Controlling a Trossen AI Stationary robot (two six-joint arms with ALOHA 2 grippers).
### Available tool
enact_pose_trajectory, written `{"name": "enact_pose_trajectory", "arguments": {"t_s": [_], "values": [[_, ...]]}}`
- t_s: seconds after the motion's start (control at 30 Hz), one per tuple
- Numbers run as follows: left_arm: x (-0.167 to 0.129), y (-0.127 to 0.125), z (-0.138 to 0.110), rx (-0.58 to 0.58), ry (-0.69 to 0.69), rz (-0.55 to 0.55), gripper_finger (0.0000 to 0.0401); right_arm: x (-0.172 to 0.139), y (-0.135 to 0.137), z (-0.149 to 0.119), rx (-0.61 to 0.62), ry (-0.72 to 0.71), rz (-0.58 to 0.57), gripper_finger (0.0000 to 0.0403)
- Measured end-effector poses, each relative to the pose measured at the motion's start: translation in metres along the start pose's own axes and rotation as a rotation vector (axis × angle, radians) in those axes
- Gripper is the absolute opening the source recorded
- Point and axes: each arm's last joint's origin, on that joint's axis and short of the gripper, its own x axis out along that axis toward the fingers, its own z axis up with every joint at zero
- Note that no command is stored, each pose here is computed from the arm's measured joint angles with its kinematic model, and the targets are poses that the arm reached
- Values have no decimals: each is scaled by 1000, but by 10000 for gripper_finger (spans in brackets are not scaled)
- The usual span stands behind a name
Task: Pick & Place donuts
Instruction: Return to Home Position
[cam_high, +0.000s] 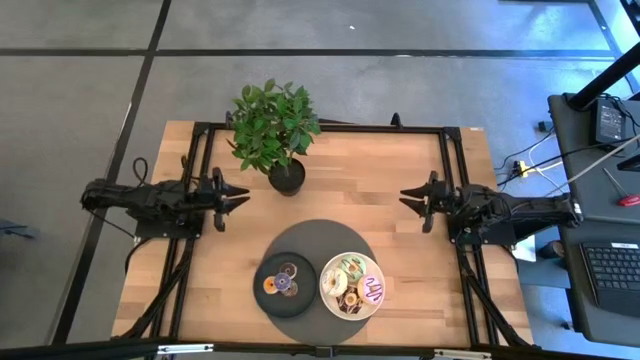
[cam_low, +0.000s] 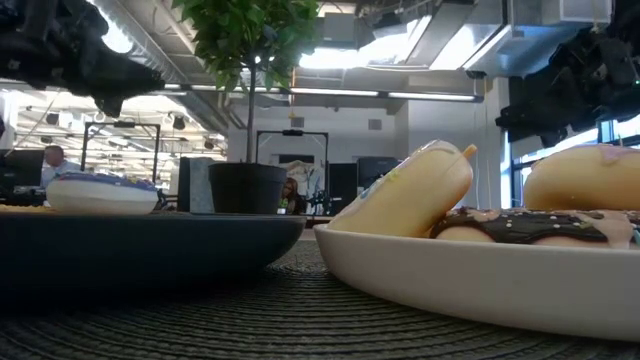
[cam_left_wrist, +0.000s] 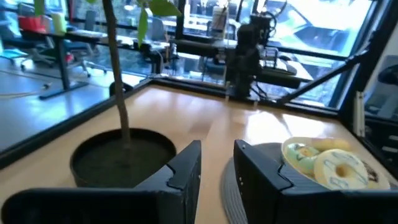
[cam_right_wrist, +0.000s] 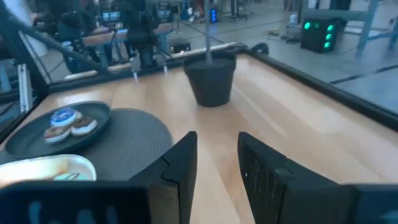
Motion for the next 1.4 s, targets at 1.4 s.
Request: {"name": "enact_pose_trajectory", "arguments": {"t_s": [1.4], "values": [[12,21,-13,-34,-72,9,92,-1,-13,5,-87,-137,40,118]]}}
